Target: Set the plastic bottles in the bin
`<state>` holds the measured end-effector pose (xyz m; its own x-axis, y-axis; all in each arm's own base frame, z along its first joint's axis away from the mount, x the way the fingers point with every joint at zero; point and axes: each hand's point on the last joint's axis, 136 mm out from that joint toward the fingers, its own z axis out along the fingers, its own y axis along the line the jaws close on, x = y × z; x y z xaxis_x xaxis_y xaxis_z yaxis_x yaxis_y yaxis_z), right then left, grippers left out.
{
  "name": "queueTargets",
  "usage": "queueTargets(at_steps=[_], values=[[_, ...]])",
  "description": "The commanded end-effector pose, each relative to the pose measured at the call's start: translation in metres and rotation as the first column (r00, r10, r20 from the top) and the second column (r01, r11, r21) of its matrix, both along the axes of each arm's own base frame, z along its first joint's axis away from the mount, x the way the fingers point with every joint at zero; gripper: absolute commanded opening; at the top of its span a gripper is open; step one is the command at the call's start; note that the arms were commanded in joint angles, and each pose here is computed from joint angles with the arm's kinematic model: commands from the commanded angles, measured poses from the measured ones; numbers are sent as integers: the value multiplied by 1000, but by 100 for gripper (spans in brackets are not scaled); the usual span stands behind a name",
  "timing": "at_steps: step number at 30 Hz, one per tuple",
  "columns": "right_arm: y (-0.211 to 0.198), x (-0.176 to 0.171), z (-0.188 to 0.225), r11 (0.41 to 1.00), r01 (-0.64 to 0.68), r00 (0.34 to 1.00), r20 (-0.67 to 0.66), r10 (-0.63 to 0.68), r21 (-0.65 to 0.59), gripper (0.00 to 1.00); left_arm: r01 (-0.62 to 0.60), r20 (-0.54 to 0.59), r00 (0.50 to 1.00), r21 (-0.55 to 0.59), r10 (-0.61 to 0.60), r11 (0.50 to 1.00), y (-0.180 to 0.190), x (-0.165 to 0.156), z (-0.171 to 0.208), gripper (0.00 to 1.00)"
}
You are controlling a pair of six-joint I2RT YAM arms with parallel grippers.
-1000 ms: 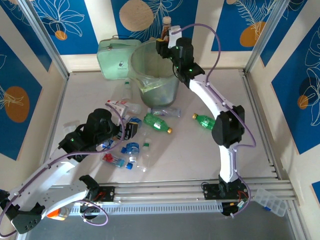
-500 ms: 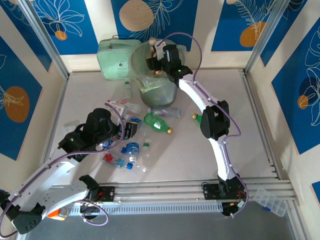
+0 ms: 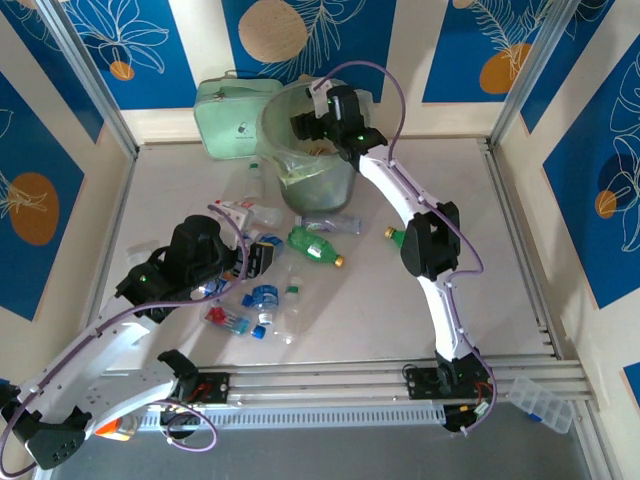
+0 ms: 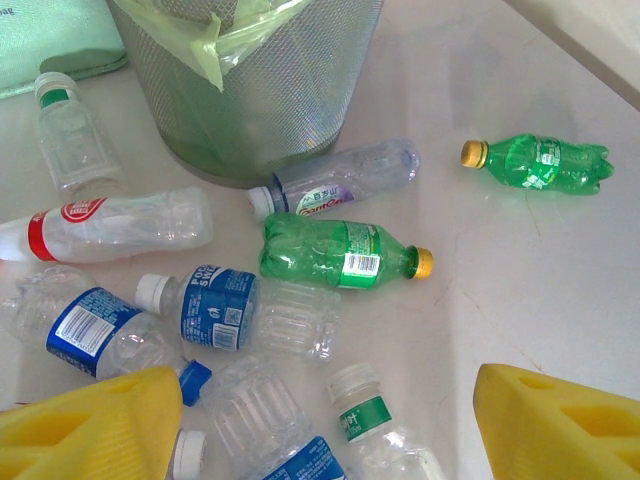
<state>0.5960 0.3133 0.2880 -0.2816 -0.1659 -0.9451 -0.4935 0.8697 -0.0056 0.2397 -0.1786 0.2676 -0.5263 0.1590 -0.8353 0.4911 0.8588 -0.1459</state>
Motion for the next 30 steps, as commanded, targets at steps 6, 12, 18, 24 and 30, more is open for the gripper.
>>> queueTargets(at_steps=[6,12,18,24,30], values=[[-5,-72,171,992,-60,968,248,30,114,77,9,14,1000,-16,-9,1000,0,1,3,75],[-10,-138,220,993,-58,946,323,22,102,74,30,26,999,-29,-30,999,-2,-2,5,73],[-16,-222,198,981,-141,977,179,116,132,73,43,19,999,-51,-42,998,-5,-6,7,71],[-39,-296,135,973,-149,988,-14,154,174,63,42,-79,996,-107,-51,993,-15,-20,7,69],[-77,-351,76,964,-95,974,-177,142,250,63,59,-323,940,-156,-108,986,-34,-44,-20,68]])
